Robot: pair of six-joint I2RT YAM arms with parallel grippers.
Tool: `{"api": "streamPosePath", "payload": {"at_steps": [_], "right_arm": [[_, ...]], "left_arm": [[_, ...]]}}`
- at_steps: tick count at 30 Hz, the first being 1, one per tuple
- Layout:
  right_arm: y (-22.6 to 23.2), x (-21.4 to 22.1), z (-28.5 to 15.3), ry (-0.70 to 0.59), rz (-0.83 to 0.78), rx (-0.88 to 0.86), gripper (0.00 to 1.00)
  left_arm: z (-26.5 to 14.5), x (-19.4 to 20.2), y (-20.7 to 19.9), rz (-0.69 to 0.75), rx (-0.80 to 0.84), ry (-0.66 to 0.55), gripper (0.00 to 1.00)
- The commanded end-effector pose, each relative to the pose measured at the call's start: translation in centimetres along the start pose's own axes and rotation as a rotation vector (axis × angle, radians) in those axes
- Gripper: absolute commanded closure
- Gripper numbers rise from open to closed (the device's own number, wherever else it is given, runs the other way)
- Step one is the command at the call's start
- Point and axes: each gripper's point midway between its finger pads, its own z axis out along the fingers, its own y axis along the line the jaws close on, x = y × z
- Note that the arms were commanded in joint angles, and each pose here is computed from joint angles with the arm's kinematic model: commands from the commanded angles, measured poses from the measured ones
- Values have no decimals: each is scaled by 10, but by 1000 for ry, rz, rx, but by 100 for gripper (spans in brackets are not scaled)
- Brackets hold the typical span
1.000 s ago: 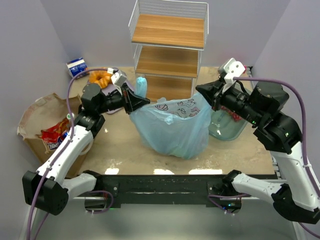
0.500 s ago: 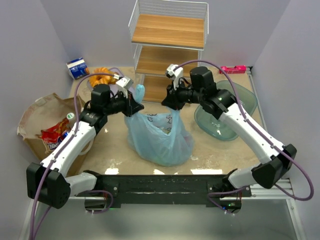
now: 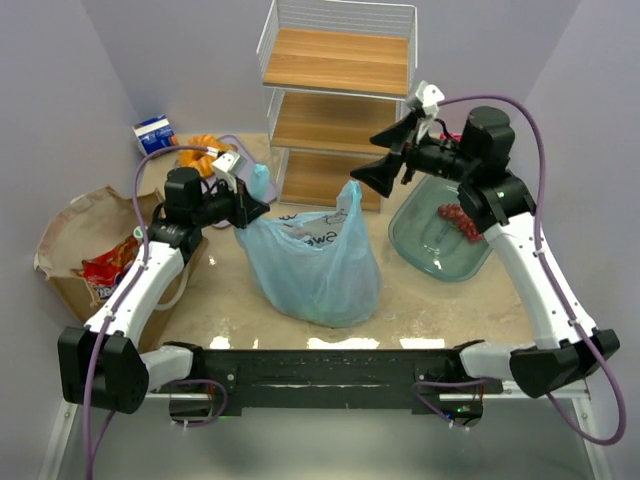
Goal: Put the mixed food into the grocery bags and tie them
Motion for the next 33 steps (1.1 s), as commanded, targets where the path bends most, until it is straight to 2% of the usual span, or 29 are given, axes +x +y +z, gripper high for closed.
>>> {"api": "streamPosePath", "payload": {"at_steps": [1,6,11,20,29,33], "right_arm": [[36,-1,-16,-65,-53,-226,1],[56,28,-29,-68,-80,-285,1],[72,32,-48,-111,-138,-265,1],[54,57,-32,-62,-137,-269,1],[61,81,-20,-44,-80,-361,1],[62,95,-16,-28,-38,-386,6]], "left_arm": [[-2,-13,-9,75,61,-54,100],[-1,-10,-8,61,67,-49,100],[-1,-9,-10,51,82,-52,100],[-2,-5,-17,44,118,-45,100],[0,-12,-18,63,133,-70,100],[0,-11,-20,62,149,-71,100]]}}
